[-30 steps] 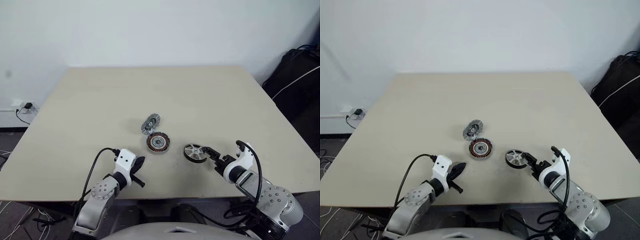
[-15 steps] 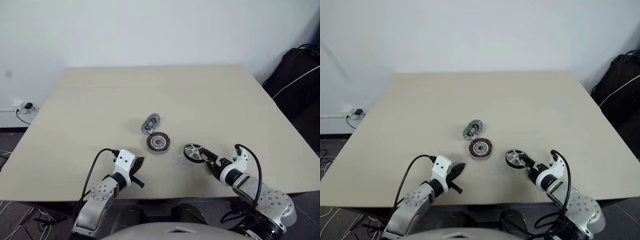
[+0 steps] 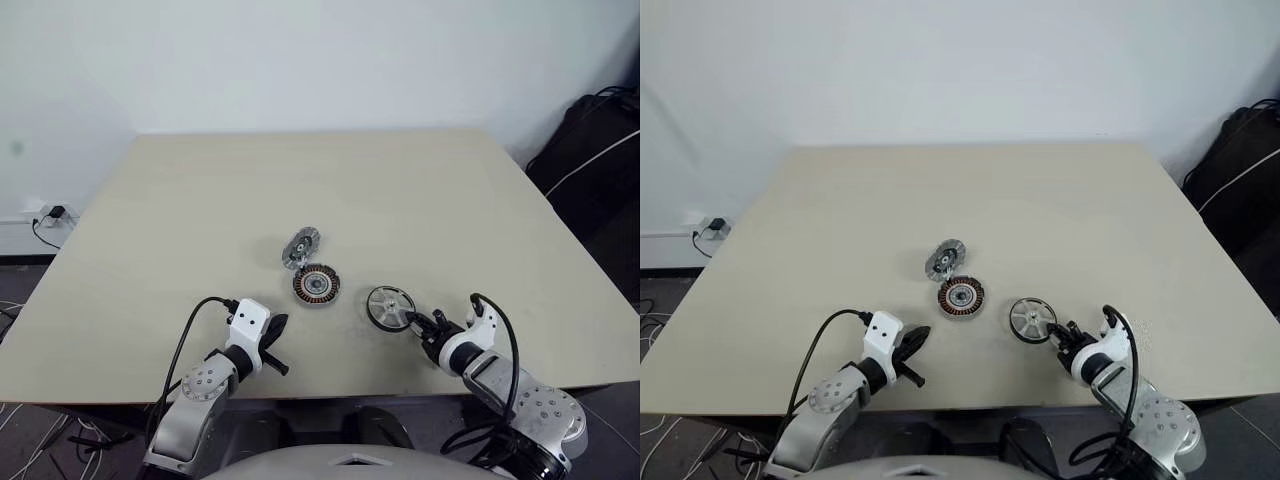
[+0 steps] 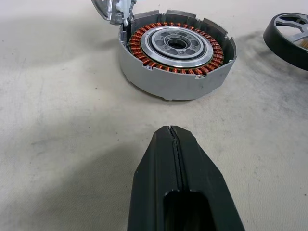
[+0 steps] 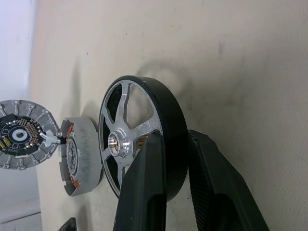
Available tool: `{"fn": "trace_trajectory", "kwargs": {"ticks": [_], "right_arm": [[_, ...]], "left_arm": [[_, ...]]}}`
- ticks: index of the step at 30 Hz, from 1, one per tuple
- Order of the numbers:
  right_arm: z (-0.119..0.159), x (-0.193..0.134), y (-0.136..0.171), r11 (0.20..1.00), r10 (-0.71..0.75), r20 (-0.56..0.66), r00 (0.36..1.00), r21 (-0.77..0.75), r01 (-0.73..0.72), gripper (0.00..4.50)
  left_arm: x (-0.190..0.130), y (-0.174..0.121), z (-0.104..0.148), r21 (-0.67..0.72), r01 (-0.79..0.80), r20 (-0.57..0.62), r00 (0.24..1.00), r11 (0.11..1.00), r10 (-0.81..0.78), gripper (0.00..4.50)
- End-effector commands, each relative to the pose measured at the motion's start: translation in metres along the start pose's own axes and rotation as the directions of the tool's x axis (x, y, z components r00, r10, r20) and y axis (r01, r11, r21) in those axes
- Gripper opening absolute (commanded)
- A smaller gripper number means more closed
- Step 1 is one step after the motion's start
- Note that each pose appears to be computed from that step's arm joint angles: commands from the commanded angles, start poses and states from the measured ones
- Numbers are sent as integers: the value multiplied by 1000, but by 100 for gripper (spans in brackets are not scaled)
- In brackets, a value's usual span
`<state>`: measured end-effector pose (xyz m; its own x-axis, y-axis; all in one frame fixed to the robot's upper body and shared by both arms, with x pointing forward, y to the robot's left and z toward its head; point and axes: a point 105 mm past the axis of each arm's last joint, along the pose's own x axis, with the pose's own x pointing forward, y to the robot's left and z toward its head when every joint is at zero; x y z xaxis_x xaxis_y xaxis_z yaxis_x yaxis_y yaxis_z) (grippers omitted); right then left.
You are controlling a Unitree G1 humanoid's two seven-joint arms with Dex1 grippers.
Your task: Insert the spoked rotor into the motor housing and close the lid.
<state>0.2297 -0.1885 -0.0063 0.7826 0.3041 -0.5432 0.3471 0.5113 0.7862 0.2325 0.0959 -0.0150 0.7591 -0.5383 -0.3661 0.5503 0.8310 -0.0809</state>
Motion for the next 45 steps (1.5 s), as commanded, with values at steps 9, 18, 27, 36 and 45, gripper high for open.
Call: {"fn": "trace_trajectory", "kwargs": {"ticks": [9,18,27,36,45], "right_arm": [[-9,14,65,970,217,-31,976,-106,-219,33],[-31,46,107,937,276,-169,946,-174,-304,33],[-52,74,117,928,256,-263,930,-202,-313,33],[-59,80,117,927,243,-292,925,-211,-310,33],[-51,81,118,927,251,-254,934,-213,-307,33]], "left_arm": [[3,1,11,23,10,43,999,1000,-11,0],[2,1,15,22,4,59,998,1000,-5,0],[-1,2,14,16,-18,62,998,1000,17,0],[-3,2,14,11,-28,61,998,1000,27,0],[-4,2,14,10,-27,59,998,1000,26,0]]}}
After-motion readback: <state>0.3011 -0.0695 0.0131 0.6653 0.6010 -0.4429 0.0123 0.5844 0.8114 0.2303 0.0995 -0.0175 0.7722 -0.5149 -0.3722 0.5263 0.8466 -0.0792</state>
